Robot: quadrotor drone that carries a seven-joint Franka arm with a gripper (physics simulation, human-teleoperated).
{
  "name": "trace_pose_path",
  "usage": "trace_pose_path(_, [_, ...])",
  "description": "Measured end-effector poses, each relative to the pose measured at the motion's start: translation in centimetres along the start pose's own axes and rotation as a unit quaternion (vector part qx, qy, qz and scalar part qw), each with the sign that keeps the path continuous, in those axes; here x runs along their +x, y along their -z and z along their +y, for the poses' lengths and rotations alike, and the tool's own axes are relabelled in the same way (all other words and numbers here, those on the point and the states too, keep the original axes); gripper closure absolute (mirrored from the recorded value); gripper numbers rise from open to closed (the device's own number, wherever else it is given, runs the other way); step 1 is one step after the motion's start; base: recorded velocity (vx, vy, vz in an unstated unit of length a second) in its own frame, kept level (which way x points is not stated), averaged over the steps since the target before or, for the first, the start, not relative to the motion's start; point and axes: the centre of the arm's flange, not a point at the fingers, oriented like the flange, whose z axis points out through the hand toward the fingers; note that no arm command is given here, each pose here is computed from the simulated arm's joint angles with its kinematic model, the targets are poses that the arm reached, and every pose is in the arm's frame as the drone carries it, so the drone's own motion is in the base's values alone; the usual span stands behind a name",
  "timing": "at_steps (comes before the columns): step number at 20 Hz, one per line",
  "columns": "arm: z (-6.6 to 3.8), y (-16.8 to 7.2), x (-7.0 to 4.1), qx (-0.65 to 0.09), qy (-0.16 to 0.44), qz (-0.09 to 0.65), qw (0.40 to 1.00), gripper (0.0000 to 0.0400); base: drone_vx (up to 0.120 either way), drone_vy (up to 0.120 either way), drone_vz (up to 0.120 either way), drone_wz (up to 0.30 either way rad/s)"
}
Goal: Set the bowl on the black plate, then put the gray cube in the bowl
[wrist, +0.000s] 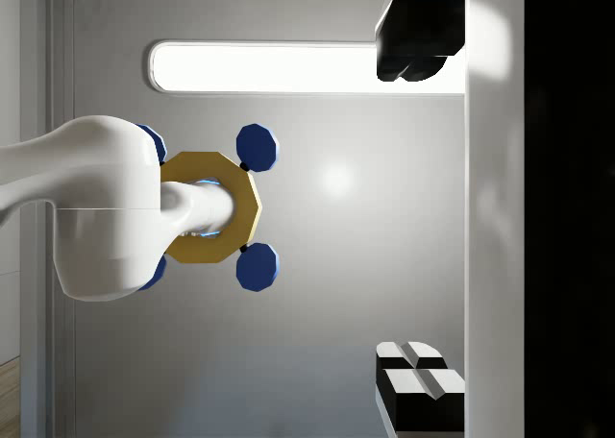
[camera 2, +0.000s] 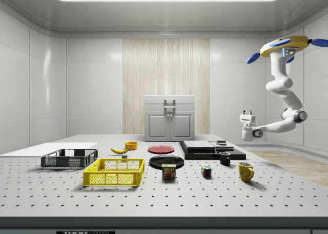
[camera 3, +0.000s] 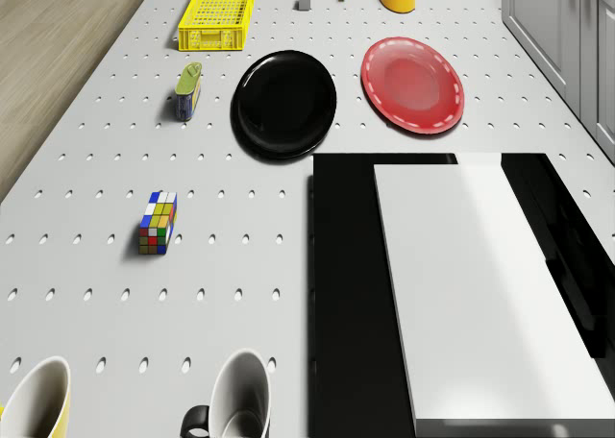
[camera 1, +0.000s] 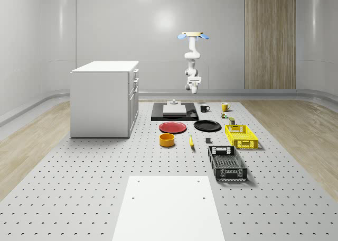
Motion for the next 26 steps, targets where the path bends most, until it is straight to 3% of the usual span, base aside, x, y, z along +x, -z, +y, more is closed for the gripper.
trace_pose_path(26, [0.05,0.33,-0.17,0.004,0.0,0.01,1.0,0.0,0.12,-0.12,0.0,0.0])
